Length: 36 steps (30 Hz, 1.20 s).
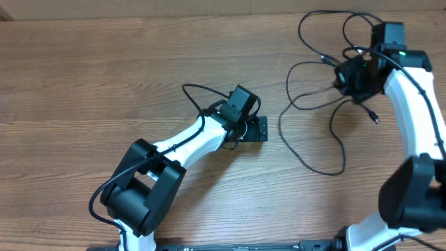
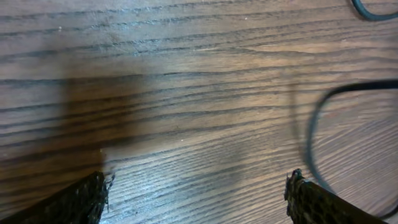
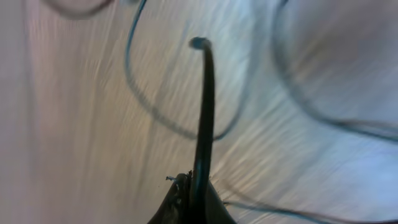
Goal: Untangle cables
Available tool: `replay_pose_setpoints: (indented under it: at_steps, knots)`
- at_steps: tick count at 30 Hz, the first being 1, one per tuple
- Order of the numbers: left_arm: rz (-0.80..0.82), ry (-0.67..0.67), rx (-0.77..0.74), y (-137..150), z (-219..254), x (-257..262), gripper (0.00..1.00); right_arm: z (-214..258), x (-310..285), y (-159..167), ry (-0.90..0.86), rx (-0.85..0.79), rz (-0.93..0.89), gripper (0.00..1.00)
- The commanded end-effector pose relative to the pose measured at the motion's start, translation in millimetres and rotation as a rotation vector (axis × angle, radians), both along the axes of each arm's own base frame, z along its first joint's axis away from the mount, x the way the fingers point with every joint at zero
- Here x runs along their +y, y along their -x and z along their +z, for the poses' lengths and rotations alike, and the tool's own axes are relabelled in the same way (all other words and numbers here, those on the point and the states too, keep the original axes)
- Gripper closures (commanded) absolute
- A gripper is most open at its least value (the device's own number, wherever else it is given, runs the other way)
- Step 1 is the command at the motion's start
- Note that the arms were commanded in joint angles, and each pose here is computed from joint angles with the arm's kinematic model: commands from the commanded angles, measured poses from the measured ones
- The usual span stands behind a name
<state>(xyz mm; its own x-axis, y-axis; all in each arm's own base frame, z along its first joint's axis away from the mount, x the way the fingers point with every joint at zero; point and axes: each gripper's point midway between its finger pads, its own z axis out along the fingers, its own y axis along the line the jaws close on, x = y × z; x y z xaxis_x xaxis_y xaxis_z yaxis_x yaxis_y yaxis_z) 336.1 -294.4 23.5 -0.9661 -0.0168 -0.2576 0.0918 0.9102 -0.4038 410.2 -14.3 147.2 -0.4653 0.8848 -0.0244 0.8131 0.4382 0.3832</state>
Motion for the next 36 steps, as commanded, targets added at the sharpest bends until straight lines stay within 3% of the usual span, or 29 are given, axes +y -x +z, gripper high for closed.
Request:
replay_pose_setpoints:
  at_steps: [1, 5, 13, 36]
  knots:
    - [0.012, -0.021, 0.009, 1.3, -8.3, 1.9, 0.05, 37.0, -55.3, 17.8, 0.316, -0.025, -0.083, 0.96]
    - [0.012, -0.021, 0.009, 1.2, -8.3, 1.9, 0.04, 42.4, -84.0, 41.5, 0.484, 0.057, -0.139, 0.96]
    - [0.013, -0.032, 0.018, 3.2, -9.8, 4.2, 0.03, 40.6, -107.2, 63.6, 0.63, 0.159, -0.175, 0.96]
    - [0.016, -0.043, 0.021, 4.0, -10.9, 6.3, 0.0, -26.4, -89.3, 62.5, 0.503, 0.346, -0.121, 0.96]
